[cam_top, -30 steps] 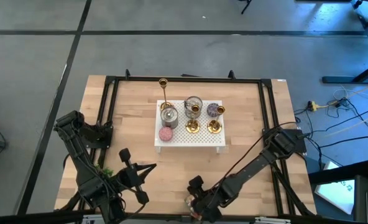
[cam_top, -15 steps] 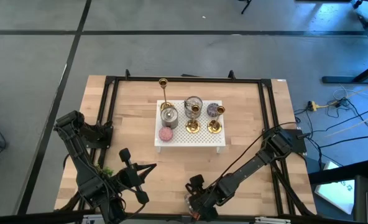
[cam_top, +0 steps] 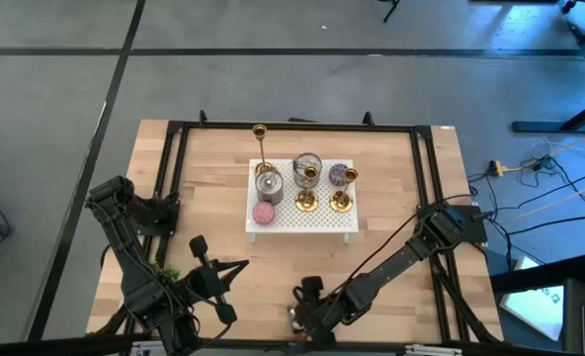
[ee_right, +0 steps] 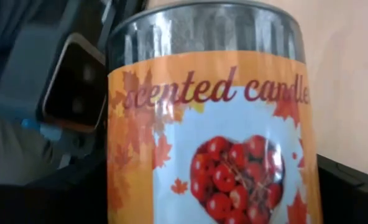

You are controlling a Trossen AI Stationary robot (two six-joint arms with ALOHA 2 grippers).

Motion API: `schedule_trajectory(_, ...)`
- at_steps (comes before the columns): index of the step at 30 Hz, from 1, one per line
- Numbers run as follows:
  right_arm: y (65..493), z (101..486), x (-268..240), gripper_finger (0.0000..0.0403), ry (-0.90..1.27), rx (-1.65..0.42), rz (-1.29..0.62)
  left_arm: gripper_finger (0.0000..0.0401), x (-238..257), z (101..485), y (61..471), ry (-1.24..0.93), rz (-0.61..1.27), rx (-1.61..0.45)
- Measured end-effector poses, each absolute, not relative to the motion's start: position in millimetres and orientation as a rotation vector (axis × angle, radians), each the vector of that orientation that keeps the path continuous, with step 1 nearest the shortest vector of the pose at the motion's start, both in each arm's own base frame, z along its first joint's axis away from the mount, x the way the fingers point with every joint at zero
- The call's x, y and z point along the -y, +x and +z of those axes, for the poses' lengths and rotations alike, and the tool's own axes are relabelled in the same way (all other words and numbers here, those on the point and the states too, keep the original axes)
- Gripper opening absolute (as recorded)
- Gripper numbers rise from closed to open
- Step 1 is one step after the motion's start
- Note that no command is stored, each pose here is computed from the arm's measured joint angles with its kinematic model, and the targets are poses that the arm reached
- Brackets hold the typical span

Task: Pick & Place candle stick holders
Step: Put the big silver scented candle on the shelf

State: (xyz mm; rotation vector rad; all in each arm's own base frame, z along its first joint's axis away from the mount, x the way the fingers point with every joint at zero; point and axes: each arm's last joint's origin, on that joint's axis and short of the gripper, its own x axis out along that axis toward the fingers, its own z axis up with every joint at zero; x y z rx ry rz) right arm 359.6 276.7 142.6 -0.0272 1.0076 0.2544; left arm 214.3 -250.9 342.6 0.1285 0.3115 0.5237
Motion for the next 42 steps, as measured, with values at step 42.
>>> schedule_trajectory(42,316,343,-271,0.0352,-0.268,-0.45,-0.52,0.0002,251,343,214,0.135,0.521,-0.315)
